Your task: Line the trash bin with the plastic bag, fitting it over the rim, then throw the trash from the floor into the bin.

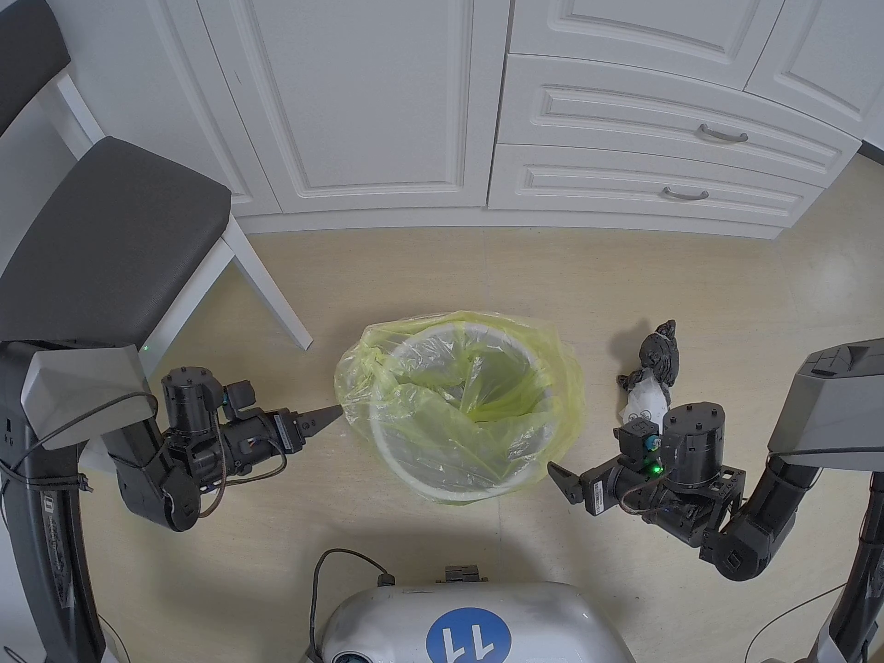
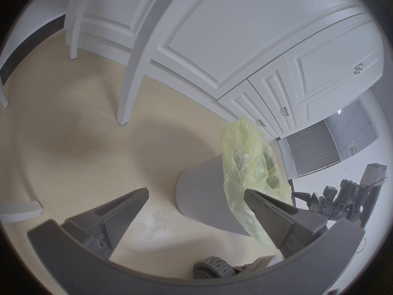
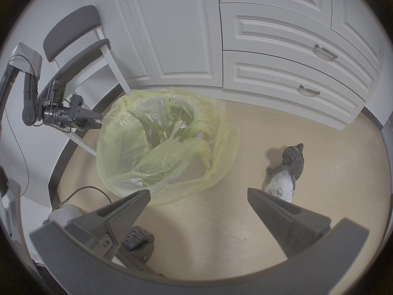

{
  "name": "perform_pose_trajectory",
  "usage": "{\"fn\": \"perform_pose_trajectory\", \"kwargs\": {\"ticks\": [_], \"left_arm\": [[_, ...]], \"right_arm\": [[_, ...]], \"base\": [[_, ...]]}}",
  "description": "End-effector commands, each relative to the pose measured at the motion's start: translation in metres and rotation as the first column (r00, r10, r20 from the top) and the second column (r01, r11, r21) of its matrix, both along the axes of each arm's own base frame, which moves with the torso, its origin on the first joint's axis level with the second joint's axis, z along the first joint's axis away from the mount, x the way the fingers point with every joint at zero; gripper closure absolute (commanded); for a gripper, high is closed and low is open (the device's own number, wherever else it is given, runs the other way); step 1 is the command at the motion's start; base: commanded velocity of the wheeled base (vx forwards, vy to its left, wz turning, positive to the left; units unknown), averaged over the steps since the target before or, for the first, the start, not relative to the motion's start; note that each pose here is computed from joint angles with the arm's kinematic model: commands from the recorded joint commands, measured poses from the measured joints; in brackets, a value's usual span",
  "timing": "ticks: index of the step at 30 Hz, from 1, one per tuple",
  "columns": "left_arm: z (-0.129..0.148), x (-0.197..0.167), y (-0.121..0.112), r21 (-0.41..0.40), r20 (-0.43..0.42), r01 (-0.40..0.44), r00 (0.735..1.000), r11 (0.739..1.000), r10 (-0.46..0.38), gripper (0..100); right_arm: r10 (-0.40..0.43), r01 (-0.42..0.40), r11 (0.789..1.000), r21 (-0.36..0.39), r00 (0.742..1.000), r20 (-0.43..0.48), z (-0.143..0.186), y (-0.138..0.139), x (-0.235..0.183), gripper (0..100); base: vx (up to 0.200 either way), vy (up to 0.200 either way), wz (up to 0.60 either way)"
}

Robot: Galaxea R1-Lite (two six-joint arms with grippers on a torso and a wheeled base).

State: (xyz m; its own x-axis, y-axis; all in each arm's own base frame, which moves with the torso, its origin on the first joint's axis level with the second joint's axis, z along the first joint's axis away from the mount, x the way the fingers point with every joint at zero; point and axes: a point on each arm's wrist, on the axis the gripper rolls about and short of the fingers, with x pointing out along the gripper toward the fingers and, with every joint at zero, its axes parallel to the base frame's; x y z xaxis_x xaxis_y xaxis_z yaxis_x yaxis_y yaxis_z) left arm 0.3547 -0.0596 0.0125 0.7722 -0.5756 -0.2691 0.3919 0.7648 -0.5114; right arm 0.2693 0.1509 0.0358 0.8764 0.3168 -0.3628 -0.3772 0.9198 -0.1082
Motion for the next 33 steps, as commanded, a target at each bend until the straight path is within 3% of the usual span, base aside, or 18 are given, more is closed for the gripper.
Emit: {"fn": "perform_pose_trajectory", "kwargs": {"ticks": [1, 15, 23, 33], "left_arm": [[-0.013, 0.003, -0.013, 0.005, -0.022, 0.021, 1.000, 1.000, -0.021, 0], [-0.042, 0.025, -0.031, 0.051, -0.027, -0.069, 0.997, 0.996, 0.070, 0], [-0.052, 0.032, -0.036, 0.071, -0.033, -0.105, 0.994, 0.992, 0.107, 0], [-0.039, 0.024, -0.031, 0.081, -0.035, -0.101, 0.994, 0.992, 0.104, 0]], "right_arm": [[0.000, 0.000, 1.000, -0.001, 1.000, -0.002, -0.001, 0.000, 0.000, 0], [0.000, 0.000, 1.000, -0.006, 1.000, -0.003, -0.018, 0.003, 0.006, 0], [-0.006, 0.006, 1.000, 0.009, 1.000, 0.025, -0.009, 0.003, 0.008, 0], [-0.007, 0.005, 1.000, 0.025, 0.998, 0.064, 0.010, -0.003, -0.001, 0]], "base": [[0.000, 0.000, 0.00], [0.000, 0.000, 0.00], [0.000, 0.000, 0.00], [0.000, 0.000, 0.00]]}}
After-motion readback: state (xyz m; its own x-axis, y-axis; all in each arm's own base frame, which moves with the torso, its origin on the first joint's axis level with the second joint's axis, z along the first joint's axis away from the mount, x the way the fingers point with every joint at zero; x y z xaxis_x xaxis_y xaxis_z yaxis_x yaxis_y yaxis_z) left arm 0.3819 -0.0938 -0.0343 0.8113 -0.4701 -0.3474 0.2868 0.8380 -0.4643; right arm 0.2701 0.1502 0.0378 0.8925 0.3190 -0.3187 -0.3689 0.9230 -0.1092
